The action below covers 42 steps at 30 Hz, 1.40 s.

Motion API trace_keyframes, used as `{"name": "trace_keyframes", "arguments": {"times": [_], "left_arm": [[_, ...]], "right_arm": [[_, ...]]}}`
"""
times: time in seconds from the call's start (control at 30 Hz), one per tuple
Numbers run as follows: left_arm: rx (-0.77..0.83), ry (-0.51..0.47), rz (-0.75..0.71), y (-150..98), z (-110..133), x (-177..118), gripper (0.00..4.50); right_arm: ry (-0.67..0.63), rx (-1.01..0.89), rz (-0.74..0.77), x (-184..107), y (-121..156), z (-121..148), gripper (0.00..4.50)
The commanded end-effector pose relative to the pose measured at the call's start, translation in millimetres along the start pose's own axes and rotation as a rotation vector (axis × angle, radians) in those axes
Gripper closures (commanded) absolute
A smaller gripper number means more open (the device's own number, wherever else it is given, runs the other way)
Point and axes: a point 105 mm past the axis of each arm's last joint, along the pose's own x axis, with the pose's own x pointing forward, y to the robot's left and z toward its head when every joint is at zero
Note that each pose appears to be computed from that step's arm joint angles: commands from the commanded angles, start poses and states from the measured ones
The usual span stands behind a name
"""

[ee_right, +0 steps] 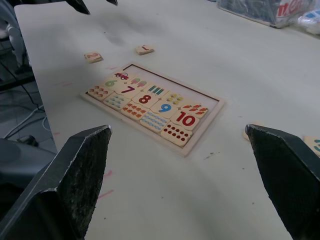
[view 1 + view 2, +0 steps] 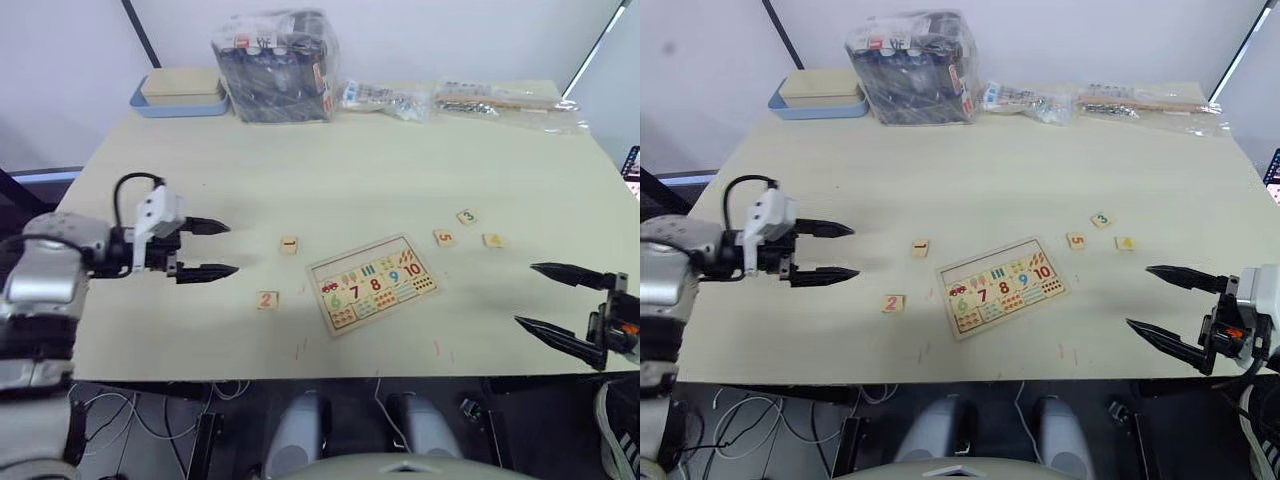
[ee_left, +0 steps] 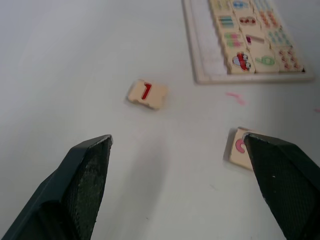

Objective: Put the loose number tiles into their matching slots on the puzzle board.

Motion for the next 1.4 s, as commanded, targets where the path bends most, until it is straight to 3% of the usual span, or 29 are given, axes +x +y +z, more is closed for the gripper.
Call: {"name": "trace_keyframes", "arguments": {"times": [0.03, 0.5, 0.87, 1.0, 1.4], "left_arm": [[0.046, 0.040, -0.051, 11.0, 4.9, 8.5, 0.07], [0.181, 0.144, -0.156, 36.3, 7.9, 70.0, 0.07], [0.184, 0.152, -0.159, 37.9, 9.3, 87.6, 0.07], [0.181, 0.163, -0.146, 38.8, 6.4, 89.0, 1.08], [0.176, 0.168, -0.129, 40.5, 6.0, 92.1, 1.08]], "right_arm": [[-0.016, -0.054, -0.004, -1.9, 1.0, 18.2, 0.00], [-0.024, -0.060, -0.038, -3.4, 9.7, 30.2, 0.00], [-0.025, -0.043, -0.060, -4.1, 15.2, 24.7, 0.00], [-0.028, -0.041, -0.070, -4.1, 15.6, 22.9, 0.00], [-0.027, -0.035, -0.092, -5.5, 19.4, 17.4, 0.00]]}}
